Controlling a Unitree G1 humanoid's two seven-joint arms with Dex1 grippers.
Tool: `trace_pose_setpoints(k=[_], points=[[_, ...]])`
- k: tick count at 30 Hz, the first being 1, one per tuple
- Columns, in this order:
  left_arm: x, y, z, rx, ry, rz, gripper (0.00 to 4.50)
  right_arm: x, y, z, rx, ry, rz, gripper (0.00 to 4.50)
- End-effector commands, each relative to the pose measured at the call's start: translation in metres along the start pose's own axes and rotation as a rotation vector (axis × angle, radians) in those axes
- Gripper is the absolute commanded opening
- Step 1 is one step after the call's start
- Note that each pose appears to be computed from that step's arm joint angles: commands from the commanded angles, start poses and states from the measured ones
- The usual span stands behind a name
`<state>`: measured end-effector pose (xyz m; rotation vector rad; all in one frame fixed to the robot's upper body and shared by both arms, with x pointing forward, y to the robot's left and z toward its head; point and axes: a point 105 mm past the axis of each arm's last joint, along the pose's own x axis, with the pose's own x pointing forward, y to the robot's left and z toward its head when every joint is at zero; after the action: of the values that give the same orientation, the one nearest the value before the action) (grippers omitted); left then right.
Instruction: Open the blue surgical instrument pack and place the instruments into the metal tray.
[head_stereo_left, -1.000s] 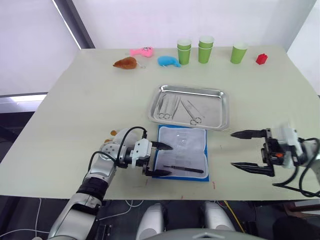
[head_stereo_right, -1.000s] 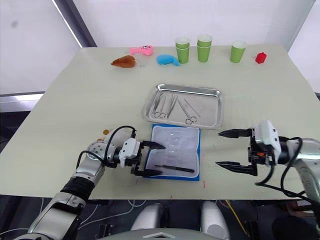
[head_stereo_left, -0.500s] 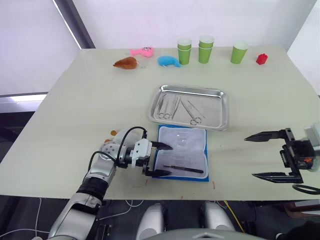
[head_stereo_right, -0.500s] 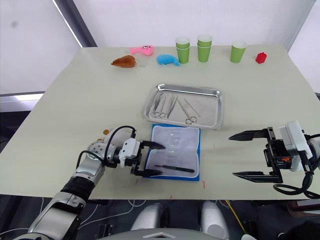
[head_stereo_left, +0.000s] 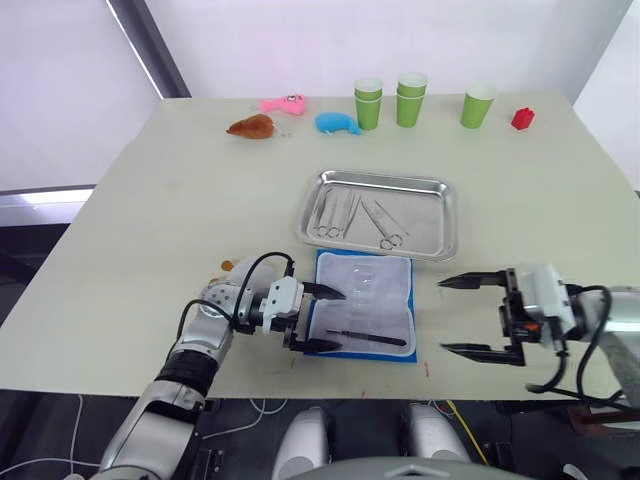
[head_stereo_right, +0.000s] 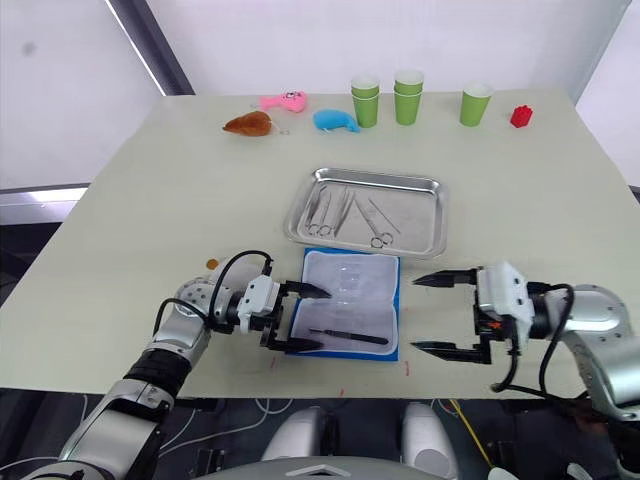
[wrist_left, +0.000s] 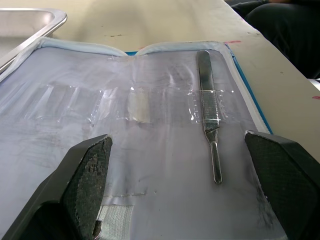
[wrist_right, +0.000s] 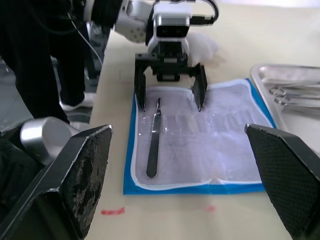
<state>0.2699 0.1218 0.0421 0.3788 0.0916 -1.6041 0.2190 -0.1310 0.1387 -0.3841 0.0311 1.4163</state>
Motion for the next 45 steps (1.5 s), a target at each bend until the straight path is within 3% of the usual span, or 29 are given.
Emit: trace_pose_setpoints(k=[1, 14, 23, 39, 40, 44, 45], points=[[-0.001, -0.042, -0.057, -0.227, 0.171, -0.092, 4.50, 0.019, -0.002, -0.005, -0.026, 0.054, -0.028, 4.44], [-0.004, -0.041, -0.056, -0.222, 0.180, -0.109, 4.50, 0.064, -0.008, -0.041, -0.011, 0.159, -0.034, 4.44], [-0.004, -0.041, -0.056, -0.223, 0.180, -0.102, 4.50, 0.062, -0.002, -0.073, 0.019, 0.312, -0.017, 4.44], [-0.003, -0.044, -0.056, -0.229, 0.172, -0.098, 4.50, 0.062, 0.003, -0.080, 0.075, 0.339, 0.011, 4.44], [-0.003, -0.044, -0.056, -0.229, 0.171, -0.097, 4.50, 0.063, 0.003, -0.080, 0.074, 0.335, 0.010, 4.22], [-0.003, -0.044, -0.056, -0.228, 0.170, -0.093, 4.50, 0.065, -0.001, -0.076, 0.073, 0.317, 0.005, 2.64], [-0.003, -0.044, -0.056, -0.228, 0.170, -0.093, 4.50, 0.066, 0.000, -0.076, 0.072, 0.316, 0.006, 2.64]])
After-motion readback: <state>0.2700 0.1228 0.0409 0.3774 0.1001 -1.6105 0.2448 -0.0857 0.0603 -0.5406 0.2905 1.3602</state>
